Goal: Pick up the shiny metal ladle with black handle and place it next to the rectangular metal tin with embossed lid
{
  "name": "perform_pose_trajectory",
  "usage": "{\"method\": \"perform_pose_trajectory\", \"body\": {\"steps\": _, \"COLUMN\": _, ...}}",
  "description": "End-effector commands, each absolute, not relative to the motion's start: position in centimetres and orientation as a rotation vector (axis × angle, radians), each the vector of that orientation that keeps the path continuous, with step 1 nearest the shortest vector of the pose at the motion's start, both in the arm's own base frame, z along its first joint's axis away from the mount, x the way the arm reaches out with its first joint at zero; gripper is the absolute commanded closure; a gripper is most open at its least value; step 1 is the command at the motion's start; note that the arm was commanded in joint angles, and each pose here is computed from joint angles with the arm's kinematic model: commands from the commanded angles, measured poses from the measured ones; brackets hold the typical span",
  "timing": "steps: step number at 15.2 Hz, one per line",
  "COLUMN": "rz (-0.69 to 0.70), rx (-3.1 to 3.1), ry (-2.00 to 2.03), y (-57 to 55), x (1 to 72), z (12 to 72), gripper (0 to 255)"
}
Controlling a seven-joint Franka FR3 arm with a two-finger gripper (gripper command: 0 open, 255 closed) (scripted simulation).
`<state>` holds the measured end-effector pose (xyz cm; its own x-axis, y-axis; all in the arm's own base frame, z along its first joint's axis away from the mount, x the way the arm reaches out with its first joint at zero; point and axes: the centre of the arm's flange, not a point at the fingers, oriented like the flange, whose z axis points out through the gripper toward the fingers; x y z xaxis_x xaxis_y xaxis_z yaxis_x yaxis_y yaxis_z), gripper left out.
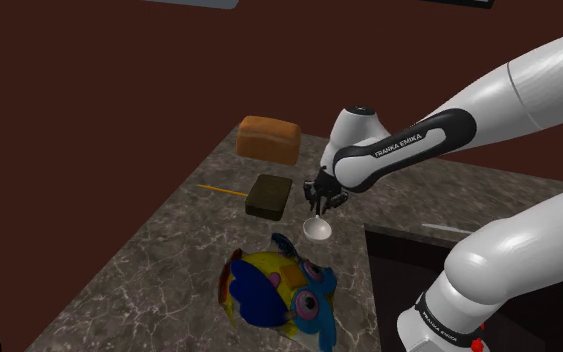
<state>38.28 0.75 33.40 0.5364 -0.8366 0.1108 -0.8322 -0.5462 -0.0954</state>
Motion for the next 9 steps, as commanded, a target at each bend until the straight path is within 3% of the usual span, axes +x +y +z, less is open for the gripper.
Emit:
{"method": "perform_pose_trajectory", "body": {"steps": 1, "rz": -0.223, "rx": -2.727, "ry": 1.477, "y": 0.9, "x": 38.3, "z": 33.3, "gripper": 255}}
{"method": "perform_pose_trajectory", "body": {"steps": 9, "rz": -0.223, "rx": -2.727, "ry": 1.477, "y": 0.9, "x": 38.3, "z": 34.4, "gripper": 255}}
